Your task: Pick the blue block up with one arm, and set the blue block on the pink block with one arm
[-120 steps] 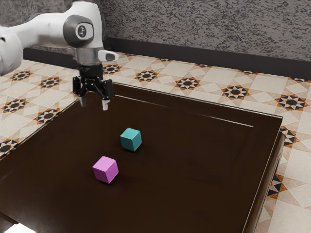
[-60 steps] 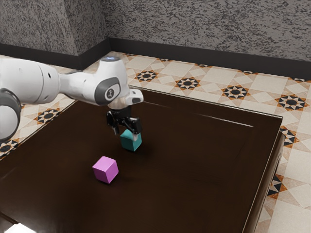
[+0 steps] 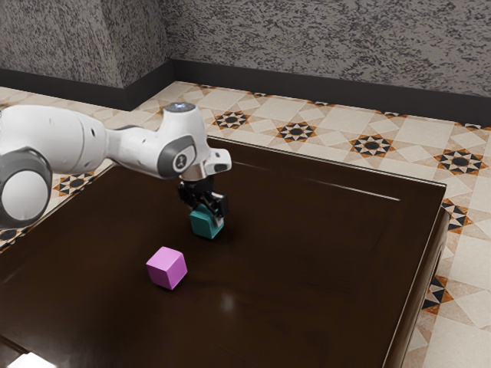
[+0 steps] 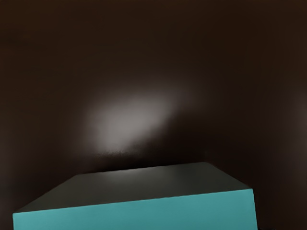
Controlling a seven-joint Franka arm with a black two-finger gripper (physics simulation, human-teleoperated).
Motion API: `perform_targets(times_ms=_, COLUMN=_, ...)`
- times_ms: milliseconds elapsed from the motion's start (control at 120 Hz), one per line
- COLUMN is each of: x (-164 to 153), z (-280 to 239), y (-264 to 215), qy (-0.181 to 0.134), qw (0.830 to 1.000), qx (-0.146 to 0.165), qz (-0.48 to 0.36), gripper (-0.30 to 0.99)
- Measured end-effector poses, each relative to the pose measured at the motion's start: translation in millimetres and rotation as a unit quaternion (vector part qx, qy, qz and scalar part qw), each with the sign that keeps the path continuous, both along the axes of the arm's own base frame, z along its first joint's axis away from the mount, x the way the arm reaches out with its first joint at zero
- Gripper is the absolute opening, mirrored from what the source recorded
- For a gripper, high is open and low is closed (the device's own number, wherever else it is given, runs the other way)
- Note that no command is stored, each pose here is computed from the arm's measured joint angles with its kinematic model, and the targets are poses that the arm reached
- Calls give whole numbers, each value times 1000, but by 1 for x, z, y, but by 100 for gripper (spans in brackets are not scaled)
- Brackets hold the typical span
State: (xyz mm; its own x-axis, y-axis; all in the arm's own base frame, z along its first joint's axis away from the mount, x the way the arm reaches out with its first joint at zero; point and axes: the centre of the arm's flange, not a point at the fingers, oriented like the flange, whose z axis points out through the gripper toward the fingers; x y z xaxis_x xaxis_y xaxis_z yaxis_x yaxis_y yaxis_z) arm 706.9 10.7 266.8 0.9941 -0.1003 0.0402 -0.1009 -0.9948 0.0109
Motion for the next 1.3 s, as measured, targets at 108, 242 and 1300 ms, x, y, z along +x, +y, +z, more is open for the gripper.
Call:
perform_targets(times_ms=108, x=0, z=-1, y=1, qy=4, qw=1000, qx=1, qz=-1, gripper=38)
perform_targets(times_ms=242, x=-2, z=8, y=10, qy=7, qw=1000, qx=8, qz=4, gripper=32)
perform_targets(times_ms=1300, x=-176, z=168, y=-22, qy=-58, qw=997, qx=35, qz=46, gripper=62)
